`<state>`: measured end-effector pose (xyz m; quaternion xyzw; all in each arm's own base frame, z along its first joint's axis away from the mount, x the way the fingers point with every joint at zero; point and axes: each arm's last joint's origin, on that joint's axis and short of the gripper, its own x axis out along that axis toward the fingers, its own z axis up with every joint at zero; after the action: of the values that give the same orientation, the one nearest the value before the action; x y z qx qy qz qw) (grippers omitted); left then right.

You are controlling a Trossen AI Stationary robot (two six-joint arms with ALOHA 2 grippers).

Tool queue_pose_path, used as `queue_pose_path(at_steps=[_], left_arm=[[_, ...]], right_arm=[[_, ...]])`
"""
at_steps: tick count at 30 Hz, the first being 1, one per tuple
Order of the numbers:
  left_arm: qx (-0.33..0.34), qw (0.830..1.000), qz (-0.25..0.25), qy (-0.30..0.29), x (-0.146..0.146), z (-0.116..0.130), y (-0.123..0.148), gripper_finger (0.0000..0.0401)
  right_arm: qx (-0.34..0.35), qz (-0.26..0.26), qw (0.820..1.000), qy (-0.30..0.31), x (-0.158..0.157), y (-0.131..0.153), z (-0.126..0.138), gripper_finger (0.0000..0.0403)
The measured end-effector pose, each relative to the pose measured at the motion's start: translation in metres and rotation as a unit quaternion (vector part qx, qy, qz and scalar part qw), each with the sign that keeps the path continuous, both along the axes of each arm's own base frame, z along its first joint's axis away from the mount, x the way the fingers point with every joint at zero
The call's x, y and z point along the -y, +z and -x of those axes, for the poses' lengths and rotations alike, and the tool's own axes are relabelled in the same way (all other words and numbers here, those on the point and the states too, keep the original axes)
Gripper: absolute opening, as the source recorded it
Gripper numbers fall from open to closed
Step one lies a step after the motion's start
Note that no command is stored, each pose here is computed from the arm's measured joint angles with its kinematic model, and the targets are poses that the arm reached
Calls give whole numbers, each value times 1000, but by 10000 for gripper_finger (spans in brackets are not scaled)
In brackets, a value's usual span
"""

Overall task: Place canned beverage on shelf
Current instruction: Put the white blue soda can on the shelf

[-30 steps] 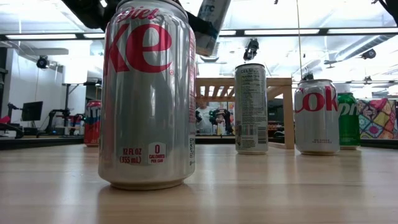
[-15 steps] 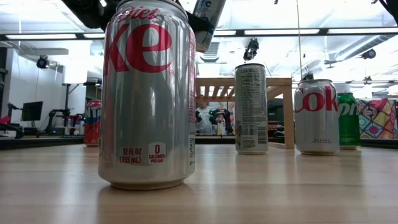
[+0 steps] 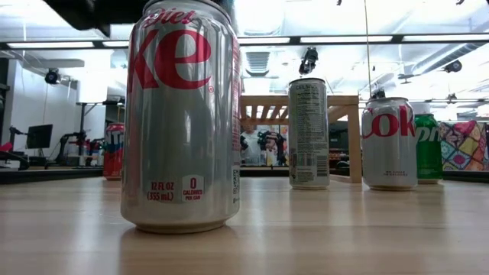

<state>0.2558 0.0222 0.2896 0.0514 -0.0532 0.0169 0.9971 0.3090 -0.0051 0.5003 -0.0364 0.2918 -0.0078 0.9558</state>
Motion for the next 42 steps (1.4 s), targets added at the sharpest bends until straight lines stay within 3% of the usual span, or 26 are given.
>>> queue_pose_path(at_steps=[7,15,20,24,29,34,42], left_arm=[[58,998,-3,-11,8,25,14,230],[65,997,-2,-28,16,34,15,230],[80,996,1,-33,18,49,15,230],[85,996,8,-36,19,57,12,230],[76,996,26,-39,19,56,6,230],[62,997,39,-39,18,46,-1,230],[74,996,40,-9,16,34,-7,230]], right_arm=[[46,30,998,29,-5,-6,-16,272],[95,5,990,101,-12,-61,-55,247],[162,10,981,109,-17,-86,-54,238],[247,23,962,116,-22,-104,-48,237],[353,45,927,115,-22,-127,-50,237],[354,42,928,112,-22,-149,-61,243],[357,53,931,46,-17,-140,-64,247]])
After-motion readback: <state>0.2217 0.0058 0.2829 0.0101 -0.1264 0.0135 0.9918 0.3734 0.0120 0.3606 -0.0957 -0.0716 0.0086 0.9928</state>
